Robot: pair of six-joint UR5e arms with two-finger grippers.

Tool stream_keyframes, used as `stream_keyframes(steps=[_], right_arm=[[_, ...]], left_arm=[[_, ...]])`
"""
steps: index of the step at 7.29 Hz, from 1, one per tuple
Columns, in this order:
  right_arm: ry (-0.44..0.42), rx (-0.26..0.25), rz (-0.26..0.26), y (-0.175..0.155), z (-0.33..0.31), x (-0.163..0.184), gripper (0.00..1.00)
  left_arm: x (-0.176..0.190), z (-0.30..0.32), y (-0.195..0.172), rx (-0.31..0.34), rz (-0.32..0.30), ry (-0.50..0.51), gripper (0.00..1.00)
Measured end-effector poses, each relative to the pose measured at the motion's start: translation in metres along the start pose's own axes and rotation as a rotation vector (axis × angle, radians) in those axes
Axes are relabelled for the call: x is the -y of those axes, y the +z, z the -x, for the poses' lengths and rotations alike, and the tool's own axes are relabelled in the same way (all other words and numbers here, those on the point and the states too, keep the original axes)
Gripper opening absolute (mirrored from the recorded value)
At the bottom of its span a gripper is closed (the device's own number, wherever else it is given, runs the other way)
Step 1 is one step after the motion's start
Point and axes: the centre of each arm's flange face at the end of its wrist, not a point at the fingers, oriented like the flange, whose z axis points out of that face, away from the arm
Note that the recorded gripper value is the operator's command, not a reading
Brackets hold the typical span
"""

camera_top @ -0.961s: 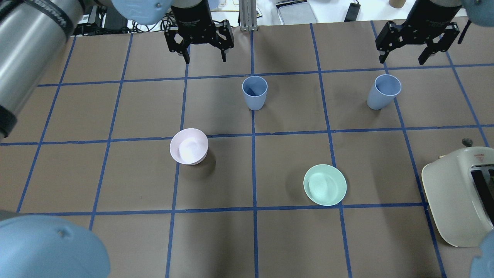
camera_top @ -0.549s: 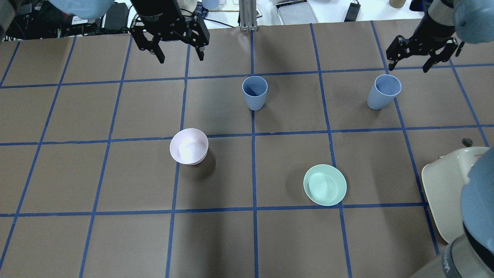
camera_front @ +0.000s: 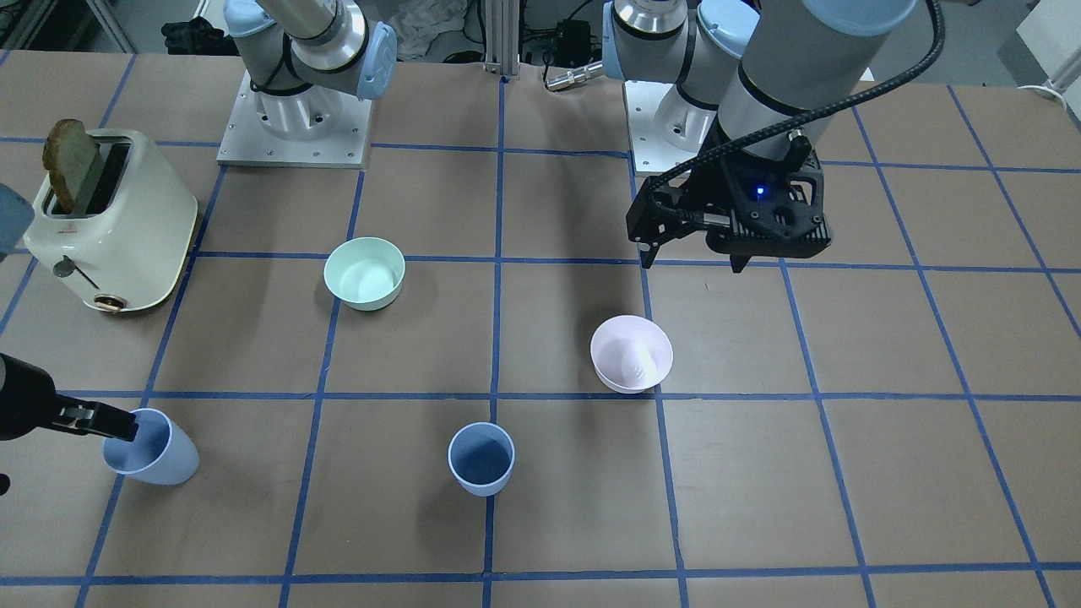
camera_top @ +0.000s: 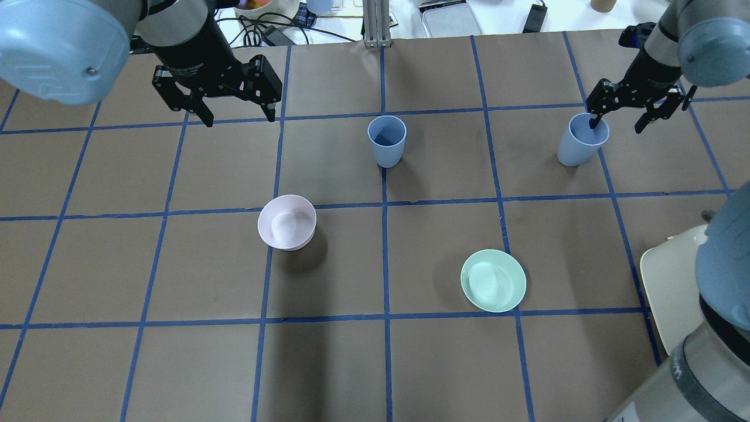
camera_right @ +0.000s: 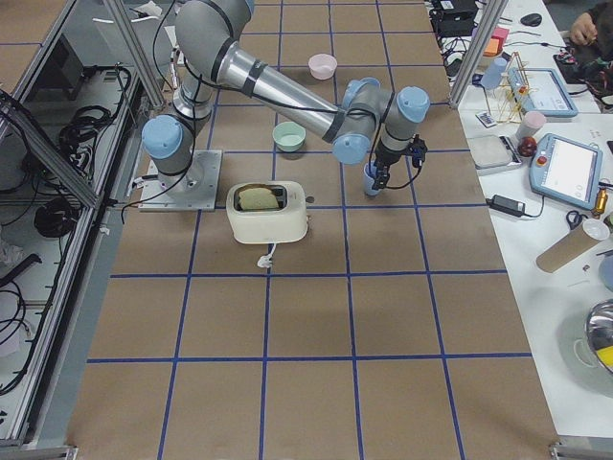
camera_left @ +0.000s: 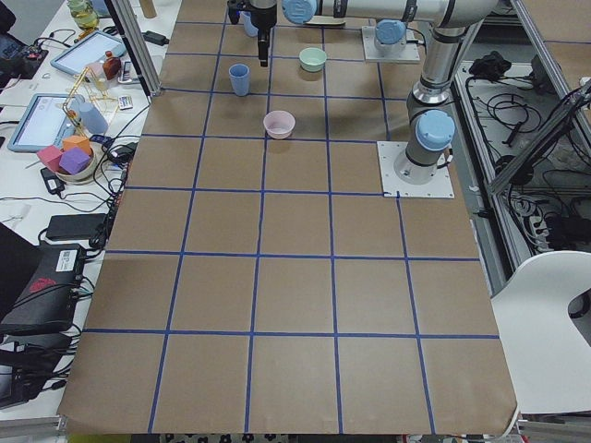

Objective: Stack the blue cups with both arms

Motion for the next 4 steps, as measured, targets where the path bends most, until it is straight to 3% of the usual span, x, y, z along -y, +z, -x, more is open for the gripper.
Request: stream_keyframes(steps=[2,3,4], right_arm=[[0.002,0.008,0.031,0.02,0.0,-0.002,0.1],[0.002,0.009,0.03,0.024,0.0,-0.002,0.0],[0.002,0.009,0.022,0.023,0.0,-0.002,0.0]], left_arm=[[-0.002,0.009,-0.003,0.019,-0.011,-0.012,1.0],[-0.002,0.011,-0.005,0.021,-0.014,-0.015,1.0],[-0.003,0.013,-0.006,0.022,-0.017,-0.018,1.0]])
